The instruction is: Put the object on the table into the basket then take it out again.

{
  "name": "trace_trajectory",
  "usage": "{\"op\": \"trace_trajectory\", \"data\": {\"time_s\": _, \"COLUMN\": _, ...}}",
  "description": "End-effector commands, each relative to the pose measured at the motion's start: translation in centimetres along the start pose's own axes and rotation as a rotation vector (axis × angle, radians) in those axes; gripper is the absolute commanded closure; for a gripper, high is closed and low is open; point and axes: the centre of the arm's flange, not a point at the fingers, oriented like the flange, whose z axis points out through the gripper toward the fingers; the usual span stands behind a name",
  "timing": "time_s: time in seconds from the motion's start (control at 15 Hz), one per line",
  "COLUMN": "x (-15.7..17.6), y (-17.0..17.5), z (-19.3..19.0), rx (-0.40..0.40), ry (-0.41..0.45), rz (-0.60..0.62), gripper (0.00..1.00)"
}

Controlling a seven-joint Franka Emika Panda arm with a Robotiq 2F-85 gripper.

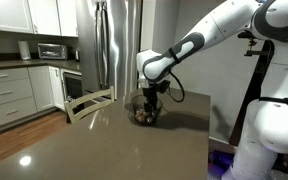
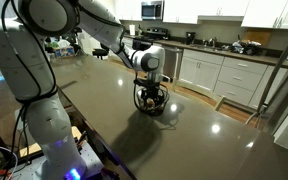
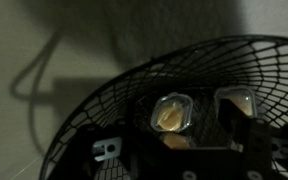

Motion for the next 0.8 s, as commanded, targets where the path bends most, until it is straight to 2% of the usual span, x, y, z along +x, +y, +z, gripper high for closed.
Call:
{"op": "trace_trajectory", "data": {"time_s": 0.0, "x": 0.2, "y": 0.3, "z": 0.4, "rx": -0.019, "ry": -0.022, "rz": 0.0, "gripper": 0.46}}
{"op": "trace_trajectory", "data": {"time_s": 0.53, "x": 0.3, "y": 0.5, "z": -0.1, "rx": -0.018, "ry": -0.023, "rz": 0.0, "gripper": 0.96}}
{"op": "trace_trajectory", "data": {"time_s": 0.73, "x": 0.3, "y": 0.6, "z": -0.8, "rx": -0.021, "ry": -0.018, "rz": 0.001, "gripper": 0.99}}
